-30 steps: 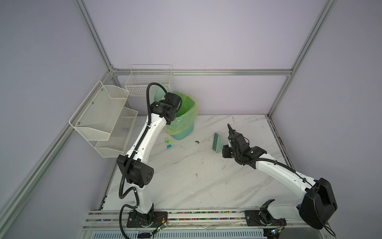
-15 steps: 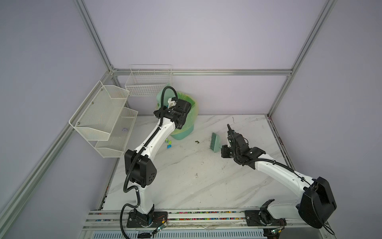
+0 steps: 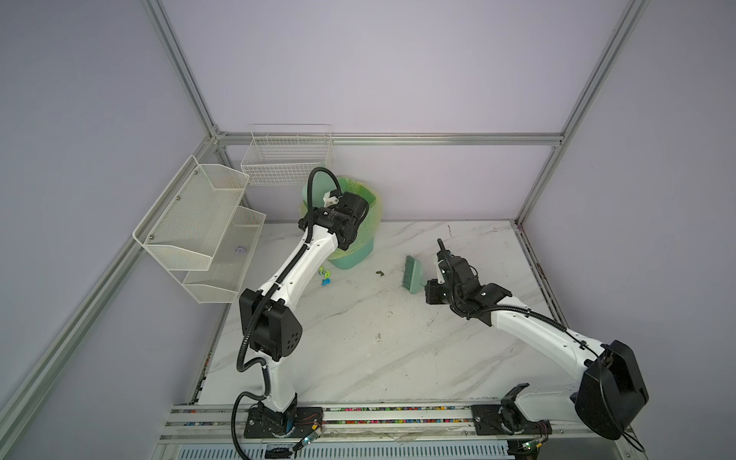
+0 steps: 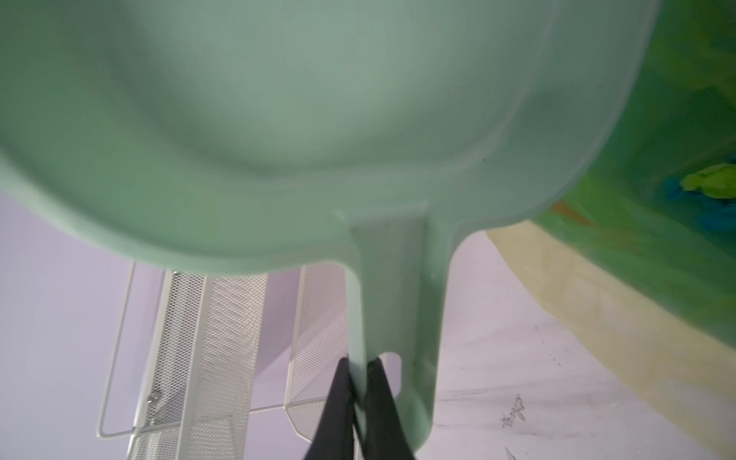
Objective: Sweep away the paper scraps from the table
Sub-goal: 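Tip the dustpan over the trash bin with the left gripper, then lower the empty dustpan beside the scraps with the left while the right follows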
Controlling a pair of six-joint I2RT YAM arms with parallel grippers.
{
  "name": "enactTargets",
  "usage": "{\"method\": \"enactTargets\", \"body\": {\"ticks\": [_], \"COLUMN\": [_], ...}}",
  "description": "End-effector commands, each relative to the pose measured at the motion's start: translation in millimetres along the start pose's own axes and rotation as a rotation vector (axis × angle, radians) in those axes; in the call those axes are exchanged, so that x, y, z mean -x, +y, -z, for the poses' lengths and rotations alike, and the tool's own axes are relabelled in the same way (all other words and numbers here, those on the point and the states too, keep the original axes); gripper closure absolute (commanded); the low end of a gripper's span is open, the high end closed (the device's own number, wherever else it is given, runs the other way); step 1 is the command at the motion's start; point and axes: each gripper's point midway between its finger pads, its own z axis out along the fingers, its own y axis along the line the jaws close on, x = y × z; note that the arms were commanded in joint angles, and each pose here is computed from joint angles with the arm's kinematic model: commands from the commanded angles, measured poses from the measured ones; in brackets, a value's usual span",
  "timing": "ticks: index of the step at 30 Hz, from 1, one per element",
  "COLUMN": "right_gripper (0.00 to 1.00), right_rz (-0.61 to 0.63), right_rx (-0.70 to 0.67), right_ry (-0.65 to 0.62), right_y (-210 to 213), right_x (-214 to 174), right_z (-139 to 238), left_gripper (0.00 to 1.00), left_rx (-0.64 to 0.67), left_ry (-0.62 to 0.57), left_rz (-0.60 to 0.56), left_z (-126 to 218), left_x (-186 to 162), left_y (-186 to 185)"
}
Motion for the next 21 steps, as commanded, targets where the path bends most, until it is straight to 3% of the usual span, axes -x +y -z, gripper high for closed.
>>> {"method": "enactTargets", "body": {"ticks": [1,8,17,21], "right_gripper": [1.00,1.00,1.00,1.00], "right_rz": [-0.007,-0.045,-0.122,-0.169], "right_rx": [0.035,0.098,0.257,0.343], "right_ry": [-0.036,-0.040,-0.040,-0.021], "right_y": [7,17,44,60], "right_x": [12,12,14,10], "right_z": [2,5,6,3], "left_gripper": [1.00,1.00,1.00,1.00], "left_rx": [-0.144,-0.367,-0.532,-0.573], "left_ry": [-0.011,-0.054,0.087,0.101], "left_rz": [0.204,0.359,0.275,0.309], "left_z": [22,55,62,69], "left_x": [-5,-16,-70,-92], "left_y": [23,36,-6,-6]}}
